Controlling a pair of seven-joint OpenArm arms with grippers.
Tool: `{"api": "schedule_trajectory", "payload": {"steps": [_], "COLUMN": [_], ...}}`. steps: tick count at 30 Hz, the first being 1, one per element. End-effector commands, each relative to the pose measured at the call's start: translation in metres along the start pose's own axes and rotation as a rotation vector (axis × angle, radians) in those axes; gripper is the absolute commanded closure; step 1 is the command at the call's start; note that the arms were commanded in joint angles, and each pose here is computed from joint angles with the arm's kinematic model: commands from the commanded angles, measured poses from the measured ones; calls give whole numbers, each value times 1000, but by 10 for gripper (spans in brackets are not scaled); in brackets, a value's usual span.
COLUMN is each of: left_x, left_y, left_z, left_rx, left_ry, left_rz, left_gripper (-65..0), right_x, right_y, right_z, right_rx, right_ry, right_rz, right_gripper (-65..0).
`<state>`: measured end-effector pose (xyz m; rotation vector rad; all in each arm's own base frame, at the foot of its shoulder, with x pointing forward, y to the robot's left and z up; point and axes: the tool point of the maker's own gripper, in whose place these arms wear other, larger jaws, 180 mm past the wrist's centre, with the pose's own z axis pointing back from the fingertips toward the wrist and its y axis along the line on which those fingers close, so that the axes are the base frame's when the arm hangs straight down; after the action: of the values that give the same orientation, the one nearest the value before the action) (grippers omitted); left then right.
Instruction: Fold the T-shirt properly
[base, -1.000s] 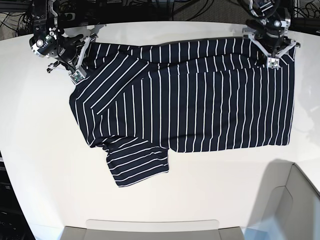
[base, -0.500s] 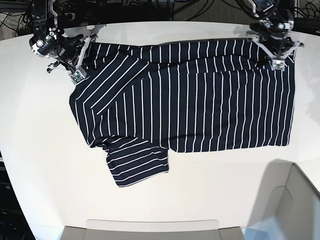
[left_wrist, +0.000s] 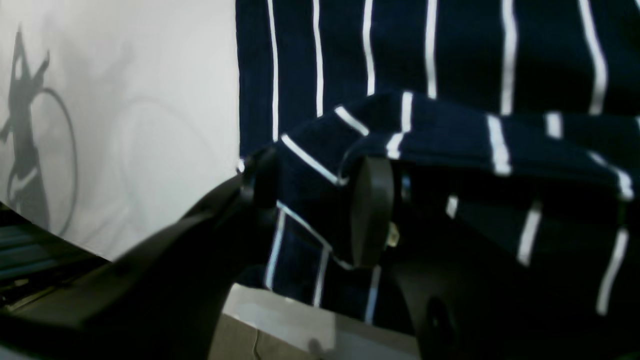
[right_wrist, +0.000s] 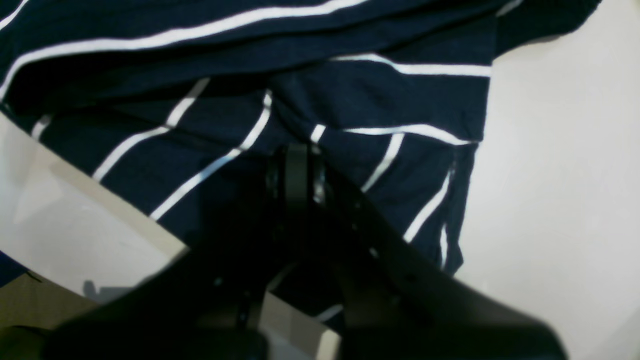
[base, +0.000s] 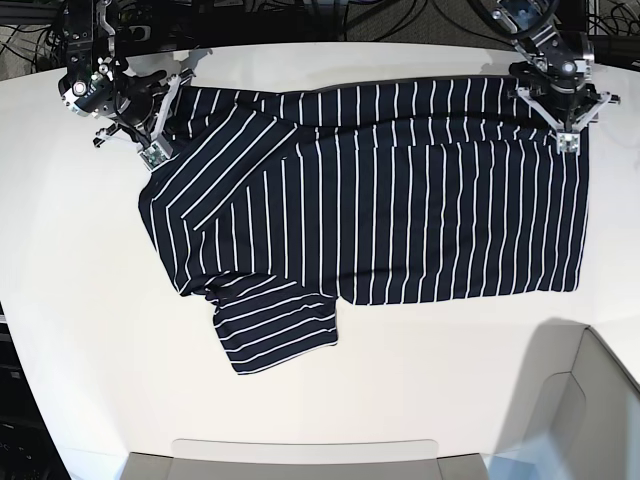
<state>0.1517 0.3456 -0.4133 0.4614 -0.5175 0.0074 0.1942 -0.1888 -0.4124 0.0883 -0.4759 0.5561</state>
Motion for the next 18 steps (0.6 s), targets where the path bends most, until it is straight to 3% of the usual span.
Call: {"api": "schedule_trajectory", "payload": {"steps": [1, 3, 8, 18], "left_x": [8, 5, 2, 27], "left_y": [0, -8, -10, 6], "left_z": [-1, -5, -6, -11], "left_rx": [-1, -25, -30, 51], "left_ry": [-30, -19, -5, -8], "left_rz": [-8, -13, -12, -69], "left_gripper": [-230, -184, 0, 0], "right_x": [7, 7, 7, 7], "right_y": [-6, -6, -6, -6], "right_z": [4, 4, 4, 4], "right_rx": [-16, -16, -16, -16], "right_ry": [-20, -20, -20, -20], "right_rz": [10, 10, 10, 10], "right_gripper": [0, 0, 0, 0]}}
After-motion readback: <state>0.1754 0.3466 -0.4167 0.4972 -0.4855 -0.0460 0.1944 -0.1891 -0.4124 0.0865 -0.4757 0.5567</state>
